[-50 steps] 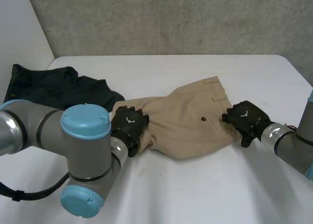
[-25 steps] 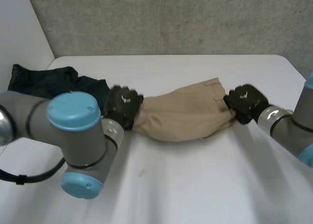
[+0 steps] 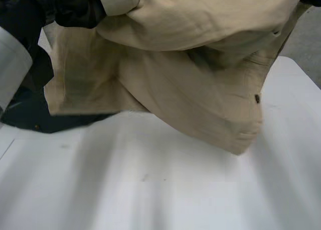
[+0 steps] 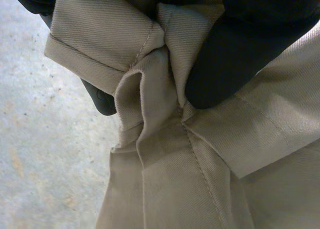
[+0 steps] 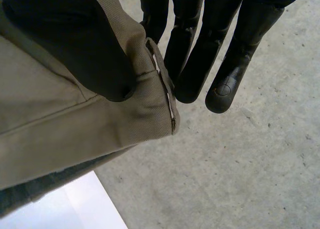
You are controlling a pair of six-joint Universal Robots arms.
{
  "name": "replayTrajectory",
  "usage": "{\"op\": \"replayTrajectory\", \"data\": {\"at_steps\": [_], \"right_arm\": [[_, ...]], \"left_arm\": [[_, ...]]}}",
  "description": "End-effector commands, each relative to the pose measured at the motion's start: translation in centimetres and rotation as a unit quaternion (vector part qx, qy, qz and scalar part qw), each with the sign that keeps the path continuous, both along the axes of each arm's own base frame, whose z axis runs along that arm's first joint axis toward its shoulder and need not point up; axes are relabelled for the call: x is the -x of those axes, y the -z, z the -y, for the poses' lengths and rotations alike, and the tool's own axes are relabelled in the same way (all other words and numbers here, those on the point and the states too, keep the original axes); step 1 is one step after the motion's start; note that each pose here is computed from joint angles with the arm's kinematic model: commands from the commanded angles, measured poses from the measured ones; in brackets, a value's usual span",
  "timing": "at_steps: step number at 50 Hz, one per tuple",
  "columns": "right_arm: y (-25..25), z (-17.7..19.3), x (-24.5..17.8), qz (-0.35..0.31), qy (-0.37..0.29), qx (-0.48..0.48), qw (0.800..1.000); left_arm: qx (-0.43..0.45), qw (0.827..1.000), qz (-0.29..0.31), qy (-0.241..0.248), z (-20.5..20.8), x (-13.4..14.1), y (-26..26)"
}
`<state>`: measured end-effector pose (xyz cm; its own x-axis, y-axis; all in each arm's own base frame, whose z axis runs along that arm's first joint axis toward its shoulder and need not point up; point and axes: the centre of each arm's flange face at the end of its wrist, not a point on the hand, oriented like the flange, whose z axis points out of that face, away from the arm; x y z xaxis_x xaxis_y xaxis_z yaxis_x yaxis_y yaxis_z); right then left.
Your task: Fold the laundry.
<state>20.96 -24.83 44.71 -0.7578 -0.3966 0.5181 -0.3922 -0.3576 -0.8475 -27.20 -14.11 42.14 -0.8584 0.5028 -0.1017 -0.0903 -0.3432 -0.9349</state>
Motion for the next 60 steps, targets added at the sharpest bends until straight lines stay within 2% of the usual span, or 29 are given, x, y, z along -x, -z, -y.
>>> {"op": "replayTrajectory", "data": {"at_steps": [1,5,10,13,17,20,23,30,36,42,46,52,56,60], "right_arm": [[3.3,2.4,-0.9,-0.008,-0.005,-0.064,0.998],[6.9,4.7,-3.2,-0.02,-0.025,-0.112,0.993],[11.1,9.1,-5.5,-0.028,0.016,-0.124,0.992],[12.4,11.6,-6.1,-0.016,0.039,-0.101,0.994],[14.1,15.3,-7.8,0.043,0.034,-0.035,0.998],[15.5,16.9,-8.6,0.069,0.032,-0.003,0.997],[16.7,17.2,-8.7,0.061,0.034,-0.01,0.997],[16.0,15.0,-9.3,0.05,0.045,-0.039,0.997],[16.7,12.4,-7.5,0.007,0.08,-0.112,0.99],[19.4,7.4,-6.0,-0.076,0.057,-0.217,0.972],[21.6,5.0,-5.7,-0.096,0.021,-0.266,0.959],[25.2,3.0,-5.2,-0.101,-0.021,-0.326,0.94],[26.7,2.8,-5.3,-0.096,-0.027,-0.315,0.944],[28.2,2.9,-5.6,-0.097,-0.03,-0.3,0.949]], "left_arm": [[-0.138,0.99,0.015,0.025,2.9,1.9,6.3],[-0.2,0.979,0.032,0.018,6.2,2.6,10.4],[-0.229,0.973,0.033,-0.023,12.4,2.6,14.4],[-0.216,0.976,0.023,-0.032,14.6,3.0,15.5],[-0.161,0.986,-0.002,-0.031,18.0,3.9,16.4],[-0.126,0.991,-0.021,-0.035,19.4,3.7,16.3],[-0.11,0.993,-0.03,-0.039,19.9,3.3,16.0],[-0.103,0.994,-0.002,-0.047,18.0,2.4,15.6],[-0.092,0.989,0.096,-0.064,15.1,1.5,16.8],[-0.136,0.965,0.216,-0.054,10.7,0.5,20.2],[-0.18,0.947,0.262,-0.031,7.9,0.3,21.9],[-0.231,0.927,0.296,-0.019,6.7,-0.1,24.0],[-0.249,0.919,0.305,-0.02,7.7,0.0,25.7],[-0.25,0.918,0.305,-0.029,9.0,0.0,26.3]]}}
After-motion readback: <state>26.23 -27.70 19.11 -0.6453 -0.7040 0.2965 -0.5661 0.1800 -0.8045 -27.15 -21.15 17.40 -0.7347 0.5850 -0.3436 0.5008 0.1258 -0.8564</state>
